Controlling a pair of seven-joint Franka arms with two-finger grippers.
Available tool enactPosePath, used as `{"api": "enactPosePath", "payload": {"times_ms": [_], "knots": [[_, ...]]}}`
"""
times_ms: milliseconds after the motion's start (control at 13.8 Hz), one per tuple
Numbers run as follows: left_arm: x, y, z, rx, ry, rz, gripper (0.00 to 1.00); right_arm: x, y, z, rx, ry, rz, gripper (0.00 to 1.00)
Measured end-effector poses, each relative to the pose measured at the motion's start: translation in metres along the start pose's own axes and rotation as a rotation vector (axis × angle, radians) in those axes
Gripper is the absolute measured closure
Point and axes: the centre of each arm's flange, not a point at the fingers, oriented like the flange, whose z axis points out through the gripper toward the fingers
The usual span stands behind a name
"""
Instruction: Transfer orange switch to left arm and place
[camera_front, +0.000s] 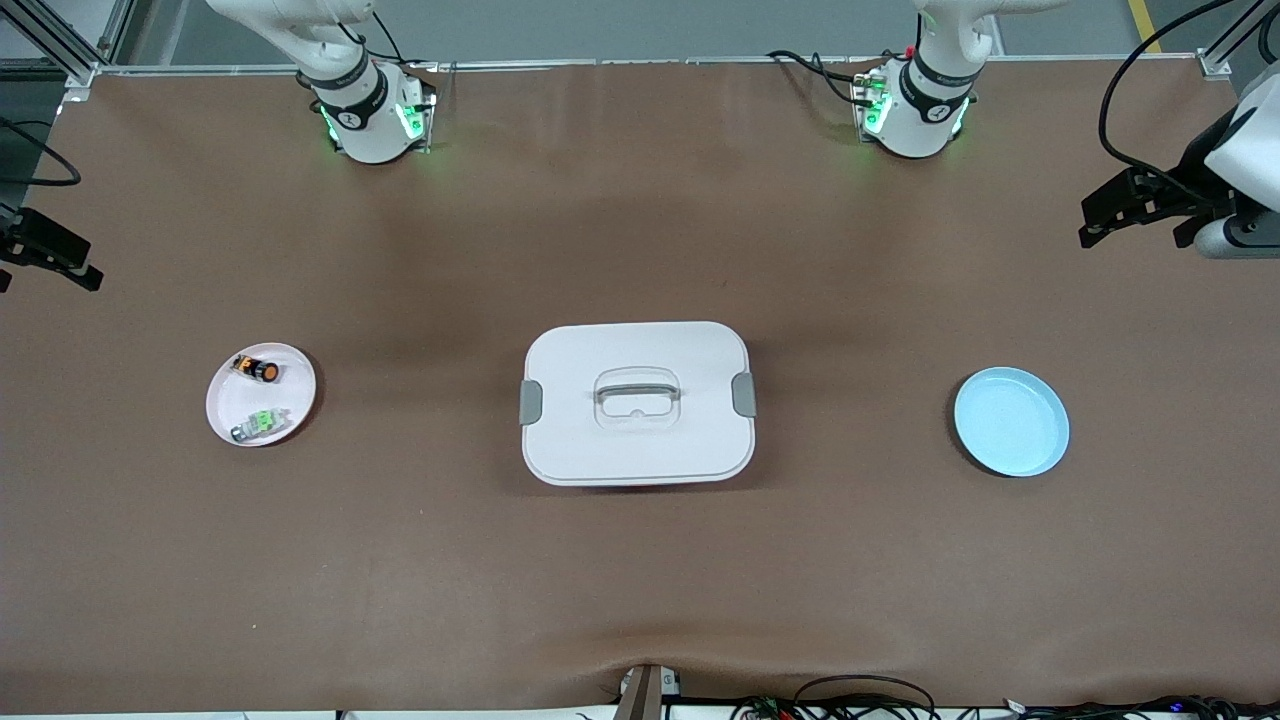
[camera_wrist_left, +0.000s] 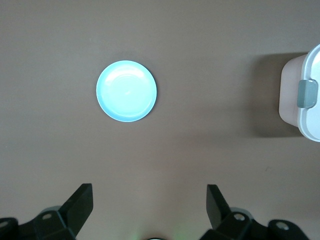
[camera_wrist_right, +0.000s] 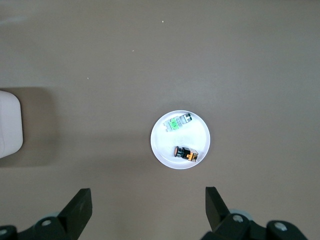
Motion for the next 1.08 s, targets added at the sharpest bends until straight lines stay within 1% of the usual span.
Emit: {"api": "enactPosePath", "payload": {"times_ms": [72,217,289,361,434,506,650,939,1084], "knots": [[0.0,0.0,0.001,0.0,-0.002,0.0,0.0,-0.001,0.0,0.003,0.002,-0.018,0.001,0.0],[0.001,0.0,0.003,0.0,-0.007,0.001,0.0,-0.007,0.002,0.011,0.009,-0.083,0.009,0.0],[0.001,0.0,0.004,0.0,-0.009,0.001,0.0,-0.009,0.006,0.015,0.011,-0.107,0.02,0.0],[0.002,0.0,0.005,0.0,-0.012,0.001,0.0,-0.009,0.012,0.019,0.008,-0.123,0.03,0.0],[0.002,0.001,0.007,0.0,-0.017,0.001,0.0,-0.009,0.018,0.026,-0.009,-0.135,0.038,0.0],[0.002,0.001,0.008,0.0,-0.02,0.001,0.0,-0.008,0.025,0.035,-0.032,-0.144,0.044,0.0],[0.002,0.001,0.011,0.001,-0.026,0.002,0.0,-0.006,0.038,0.063,-0.05,-0.149,0.059,0.0],[0.002,0.001,0.014,0.001,-0.034,0.002,0.0,-0.015,0.061,0.144,-0.049,-0.153,0.09,0.0],[0.002,0.001,0.015,0.001,-0.034,0.001,0.0,-0.024,0.066,0.177,-0.038,-0.159,0.101,0.0]]}}
